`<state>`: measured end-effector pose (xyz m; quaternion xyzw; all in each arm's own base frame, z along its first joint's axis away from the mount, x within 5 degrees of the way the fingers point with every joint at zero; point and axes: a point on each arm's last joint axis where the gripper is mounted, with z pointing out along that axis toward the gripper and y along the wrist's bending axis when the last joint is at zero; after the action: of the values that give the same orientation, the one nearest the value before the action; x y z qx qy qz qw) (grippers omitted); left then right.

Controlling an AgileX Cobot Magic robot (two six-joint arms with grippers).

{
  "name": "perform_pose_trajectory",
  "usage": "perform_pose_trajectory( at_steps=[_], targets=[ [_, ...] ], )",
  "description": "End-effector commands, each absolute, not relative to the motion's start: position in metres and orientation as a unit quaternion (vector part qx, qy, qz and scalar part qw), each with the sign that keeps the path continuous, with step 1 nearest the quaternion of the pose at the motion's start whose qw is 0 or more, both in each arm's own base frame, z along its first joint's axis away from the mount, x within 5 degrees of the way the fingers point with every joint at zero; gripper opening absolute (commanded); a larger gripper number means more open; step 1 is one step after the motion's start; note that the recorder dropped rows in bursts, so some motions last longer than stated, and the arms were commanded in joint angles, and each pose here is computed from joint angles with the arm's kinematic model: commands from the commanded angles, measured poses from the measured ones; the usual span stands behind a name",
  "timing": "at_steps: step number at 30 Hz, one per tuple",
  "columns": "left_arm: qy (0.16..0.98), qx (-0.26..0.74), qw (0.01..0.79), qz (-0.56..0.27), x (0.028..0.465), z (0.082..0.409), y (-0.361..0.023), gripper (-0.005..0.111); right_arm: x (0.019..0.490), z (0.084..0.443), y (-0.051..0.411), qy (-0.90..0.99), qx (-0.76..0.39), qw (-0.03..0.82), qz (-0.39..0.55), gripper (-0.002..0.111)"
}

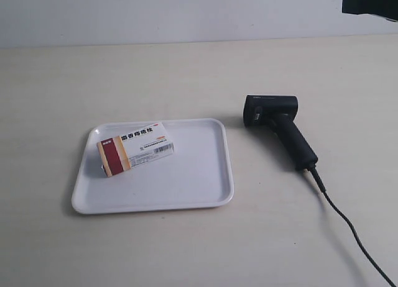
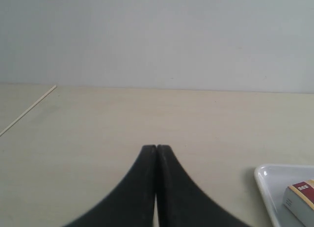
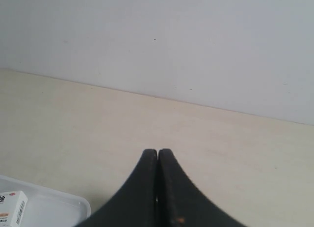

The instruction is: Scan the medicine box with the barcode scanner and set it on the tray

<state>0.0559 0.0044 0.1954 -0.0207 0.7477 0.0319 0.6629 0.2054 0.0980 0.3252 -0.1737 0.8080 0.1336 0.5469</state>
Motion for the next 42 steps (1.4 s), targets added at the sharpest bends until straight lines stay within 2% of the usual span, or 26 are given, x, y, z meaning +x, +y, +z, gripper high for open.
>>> perform_pose_trajectory(
  at_steps=[1,10,16,22,25,35,42],
  targets=[
    [0.748,-0.021,0.663,0.032,0.056,0.194,0.004,0.002,0.204,0.325,0.097,0.805,-0.176,0.551,0.133,0.000],
    [0.748,-0.021,0.663,0.032,0.056,0.194,0.004,0.002,0.198,0.316,0.094,0.799,-0.163,0.561,0.141,0.000],
    [0.748,-0.021,0.663,0.032,0.056,0.194,0.004,0.002,0.130,0.265,0.061,0.787,-0.120,0.579,0.174,0.000],
    [0.748,-0.021,0.663,0.032,0.056,0.194,0.004,0.002,0.086,0.216,0.041,0.778,-0.110,0.590,0.184,0.000],
    [0.748,-0.021,0.663,0.032,0.056,0.194,0.004,0.002,0.074,0.204,0.035,0.765,-0.108,0.606,0.189,0.000],
    [0.748,-0.021,0.663,0.032,0.056,0.194,0.004,0.002,0.058,0.204,0.026,0.715,-0.095,0.663,0.200,0.000],
    [0.748,-0.021,0.663,0.032,0.056,0.194,0.004,0.002,0.055,0.207,0.014,0.698,-0.031,0.700,0.146,0.000]
  ],
)
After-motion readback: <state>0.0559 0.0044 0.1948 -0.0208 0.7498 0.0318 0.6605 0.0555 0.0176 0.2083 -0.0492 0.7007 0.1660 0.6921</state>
